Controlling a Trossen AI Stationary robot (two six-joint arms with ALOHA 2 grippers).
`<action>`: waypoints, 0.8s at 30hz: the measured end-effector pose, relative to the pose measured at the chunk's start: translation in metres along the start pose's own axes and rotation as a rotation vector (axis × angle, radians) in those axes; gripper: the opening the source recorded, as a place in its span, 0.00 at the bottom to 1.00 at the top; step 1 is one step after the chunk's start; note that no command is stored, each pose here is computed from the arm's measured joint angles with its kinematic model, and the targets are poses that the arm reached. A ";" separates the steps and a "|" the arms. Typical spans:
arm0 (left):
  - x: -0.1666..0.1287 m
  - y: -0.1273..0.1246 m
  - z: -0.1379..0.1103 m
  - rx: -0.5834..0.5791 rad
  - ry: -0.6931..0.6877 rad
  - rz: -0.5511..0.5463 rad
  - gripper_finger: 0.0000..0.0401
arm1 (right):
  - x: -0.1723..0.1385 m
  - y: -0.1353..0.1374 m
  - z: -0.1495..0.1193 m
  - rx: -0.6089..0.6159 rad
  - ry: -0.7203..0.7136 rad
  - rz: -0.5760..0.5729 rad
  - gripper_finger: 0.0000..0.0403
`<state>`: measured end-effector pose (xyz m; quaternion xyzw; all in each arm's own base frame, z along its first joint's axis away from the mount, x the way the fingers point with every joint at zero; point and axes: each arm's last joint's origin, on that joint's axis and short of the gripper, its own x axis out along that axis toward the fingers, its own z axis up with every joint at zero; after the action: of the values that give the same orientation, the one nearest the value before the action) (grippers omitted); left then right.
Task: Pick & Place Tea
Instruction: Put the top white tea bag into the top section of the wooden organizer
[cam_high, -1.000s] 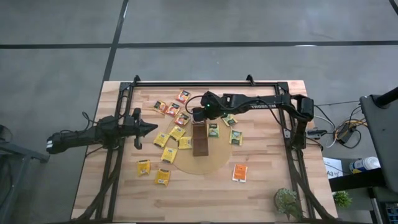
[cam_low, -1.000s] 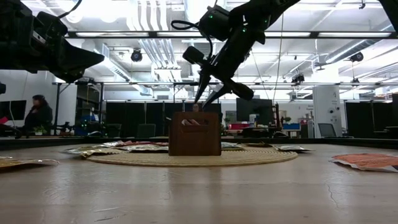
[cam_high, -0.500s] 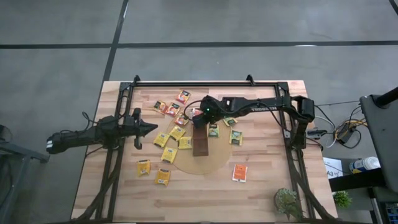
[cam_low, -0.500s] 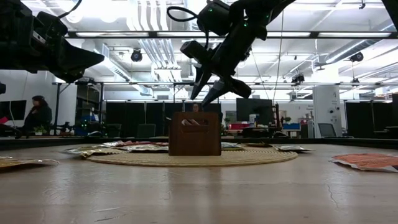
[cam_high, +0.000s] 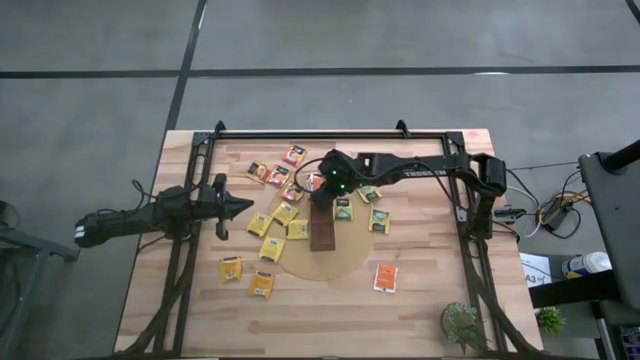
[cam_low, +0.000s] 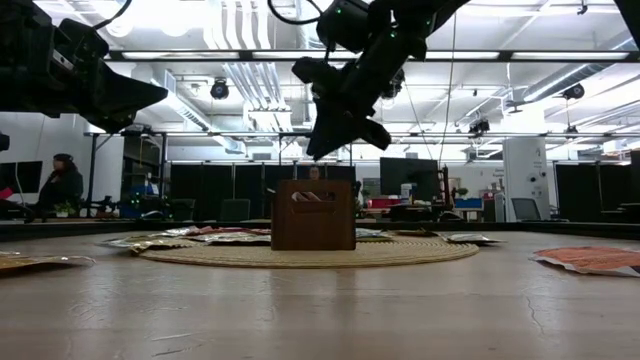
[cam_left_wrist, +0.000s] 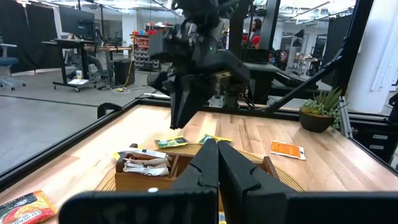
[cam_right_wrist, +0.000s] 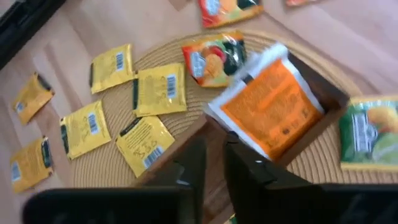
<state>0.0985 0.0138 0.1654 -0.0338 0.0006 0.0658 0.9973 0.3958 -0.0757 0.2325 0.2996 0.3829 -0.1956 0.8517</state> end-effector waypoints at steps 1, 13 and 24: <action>0.000 0.000 0.000 0.000 0.000 0.000 0.00 | -0.001 0.002 0.002 -0.017 -0.005 0.011 0.06; 0.000 0.000 0.000 0.000 0.000 0.000 0.00 | -0.006 0.000 0.020 -0.234 -0.059 0.024 0.02; 0.000 0.000 0.000 0.000 0.000 0.000 0.00 | 0.017 -0.008 0.022 -0.396 -0.008 0.072 0.02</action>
<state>0.0986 0.0138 0.1654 -0.0338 0.0007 0.0658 0.9973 0.4136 -0.0981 0.2284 0.1389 0.3996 -0.0867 0.9020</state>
